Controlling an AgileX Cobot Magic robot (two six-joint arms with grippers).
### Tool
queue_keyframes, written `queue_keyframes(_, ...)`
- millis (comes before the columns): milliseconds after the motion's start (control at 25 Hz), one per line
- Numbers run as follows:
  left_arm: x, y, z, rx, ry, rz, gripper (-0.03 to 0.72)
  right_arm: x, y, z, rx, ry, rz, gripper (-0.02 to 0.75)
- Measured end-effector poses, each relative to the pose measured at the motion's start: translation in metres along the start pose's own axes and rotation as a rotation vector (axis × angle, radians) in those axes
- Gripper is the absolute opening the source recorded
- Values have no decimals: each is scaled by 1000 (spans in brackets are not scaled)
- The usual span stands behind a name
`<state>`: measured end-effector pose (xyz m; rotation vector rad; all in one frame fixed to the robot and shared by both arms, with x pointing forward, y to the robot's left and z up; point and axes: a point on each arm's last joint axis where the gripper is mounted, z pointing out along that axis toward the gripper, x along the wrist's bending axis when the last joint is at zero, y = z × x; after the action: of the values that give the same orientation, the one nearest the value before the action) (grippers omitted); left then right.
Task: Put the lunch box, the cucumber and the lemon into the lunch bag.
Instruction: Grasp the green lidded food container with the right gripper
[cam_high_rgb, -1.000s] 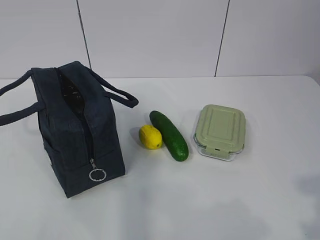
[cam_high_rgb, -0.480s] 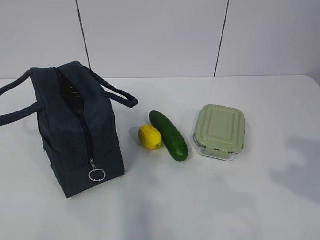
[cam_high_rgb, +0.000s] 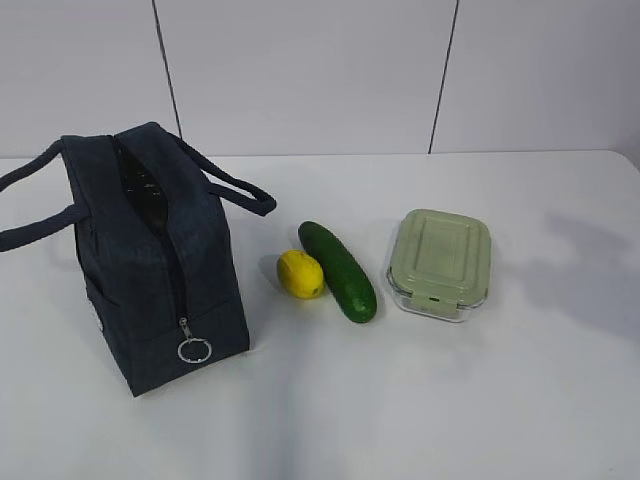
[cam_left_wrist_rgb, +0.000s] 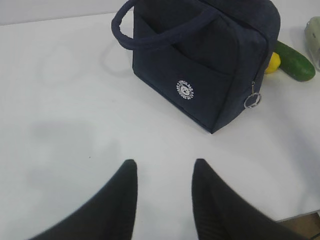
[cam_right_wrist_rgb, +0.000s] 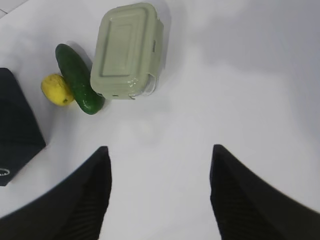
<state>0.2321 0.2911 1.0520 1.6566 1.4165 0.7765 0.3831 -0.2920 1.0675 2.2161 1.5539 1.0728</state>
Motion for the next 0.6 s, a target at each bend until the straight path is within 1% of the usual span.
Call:
queue_keyframes(120, 0, 0, 0, 2, 0, 0, 263, 5, 22, 13, 40, 11, 13, 416)
queue_keyframes(240, 0, 1, 1, 9, 0, -1, 264, 12, 44, 28, 82, 50, 2, 360)
queue_keyframes(360, 0, 2, 4, 30, 0, -4, 263, 19, 59, 45, 120, 133, -6, 306)
queue_keyframes(440, 1, 3, 5, 41, 0, -5, 264, 23, 65, 56, 133, 198, -2, 283)
queue_keyframes(600, 1, 4, 6, 45, -1, -5, 264, 26, 71, 80, 163, 317, 16, 269)
